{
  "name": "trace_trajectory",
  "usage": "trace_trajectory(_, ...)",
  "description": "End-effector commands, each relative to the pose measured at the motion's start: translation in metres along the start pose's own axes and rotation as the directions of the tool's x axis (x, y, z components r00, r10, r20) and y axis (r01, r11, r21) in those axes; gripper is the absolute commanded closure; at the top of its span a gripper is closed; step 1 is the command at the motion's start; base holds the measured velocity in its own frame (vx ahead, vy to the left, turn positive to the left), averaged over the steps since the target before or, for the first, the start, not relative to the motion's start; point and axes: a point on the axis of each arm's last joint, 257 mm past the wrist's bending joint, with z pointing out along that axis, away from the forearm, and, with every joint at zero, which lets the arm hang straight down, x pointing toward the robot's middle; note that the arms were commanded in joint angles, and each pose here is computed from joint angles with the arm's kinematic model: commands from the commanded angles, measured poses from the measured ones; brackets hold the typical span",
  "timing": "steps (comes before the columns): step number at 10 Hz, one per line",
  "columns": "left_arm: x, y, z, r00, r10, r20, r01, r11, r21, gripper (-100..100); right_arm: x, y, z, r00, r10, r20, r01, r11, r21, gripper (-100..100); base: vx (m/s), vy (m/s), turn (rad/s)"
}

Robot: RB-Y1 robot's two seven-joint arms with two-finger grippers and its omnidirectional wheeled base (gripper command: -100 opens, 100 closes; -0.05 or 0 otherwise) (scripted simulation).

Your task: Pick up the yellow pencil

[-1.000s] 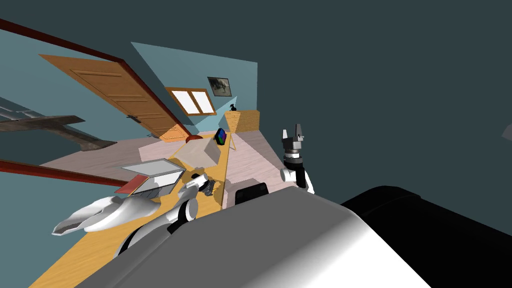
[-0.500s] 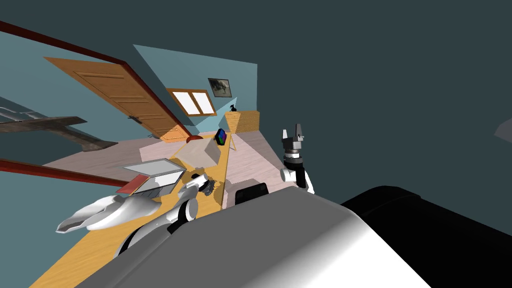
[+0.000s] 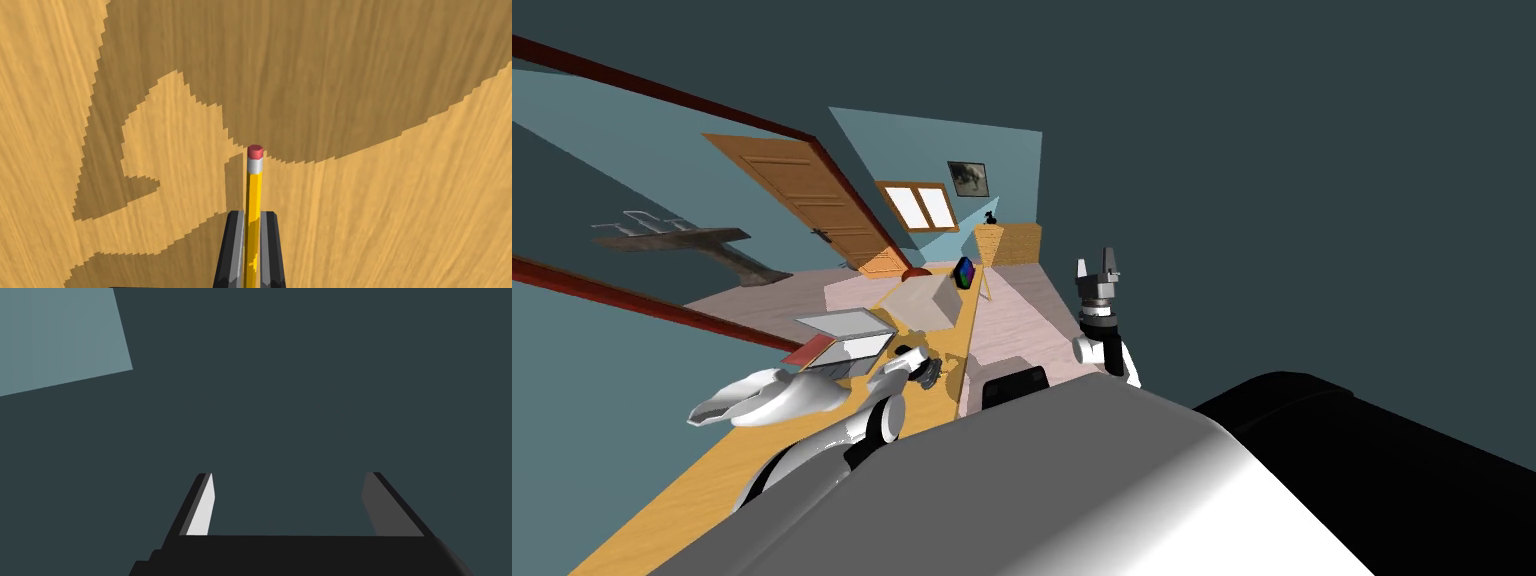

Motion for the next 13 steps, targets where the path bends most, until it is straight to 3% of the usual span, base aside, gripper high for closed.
trace_trajectory(1, 0.002, -0.004, -0.001, 1.000, 0.030, -0.003, -0.030, 1.000, 0.000, 100, 0.000, 0.000, 0.000, 1.000, 0.000, 0.000, 0.000, 1.000, 0.000, 0, 0.065, -0.071, 0.119)
trace_trajectory(4, 0.000, -0.011, -0.006, 0.996, 0.093, -0.005, -0.093, 0.996, 0.002, 100, 0.000, 0.000, 0.000, 1.000, 0.000, 0.000, 0.000, 1.000, 0.000, 0, 0.058, -0.087, 0.224)
trace_trajectory(9, -0.010, -0.020, -0.017, 0.980, 0.197, -0.001, -0.197, 0.980, -0.001, 100, 0.000, 0.000, 0.000, 1.000, 0.000, 0.000, 0.000, 1.000, 0.000, 0, 0.058, -0.079, 0.212)
trace_trajectory(11, -0.013, -0.021, -0.019, 0.974, 0.226, 0.000, -0.226, 0.974, -0.005, 100, 0.000, 0.000, 0.000, 1.000, 0.000, 0.000, 0.000, 1.000, 0.000, 0, 0.050, -0.072, 0.167)
trace_trajectory(12, -0.010, -0.021, -0.018, 0.977, 0.213, -0.002, -0.213, 0.977, -0.004, 100, 0.000, 0.000, 0.000, 1.000, 0.000, 0.000, 0.000, 1.000, 0.000, 0, 0.020, -0.030, 0.052)
trace_trajectory(13, -0.011, -0.021, -0.018, 0.976, 0.216, -0.001, -0.216, 0.976, -0.005, 0, 0.000, 0.000, 0.000, 1.000, 0.000, 0.000, 0.000, 1.000, 0.000, 0, 0.003, -0.006, -0.007)
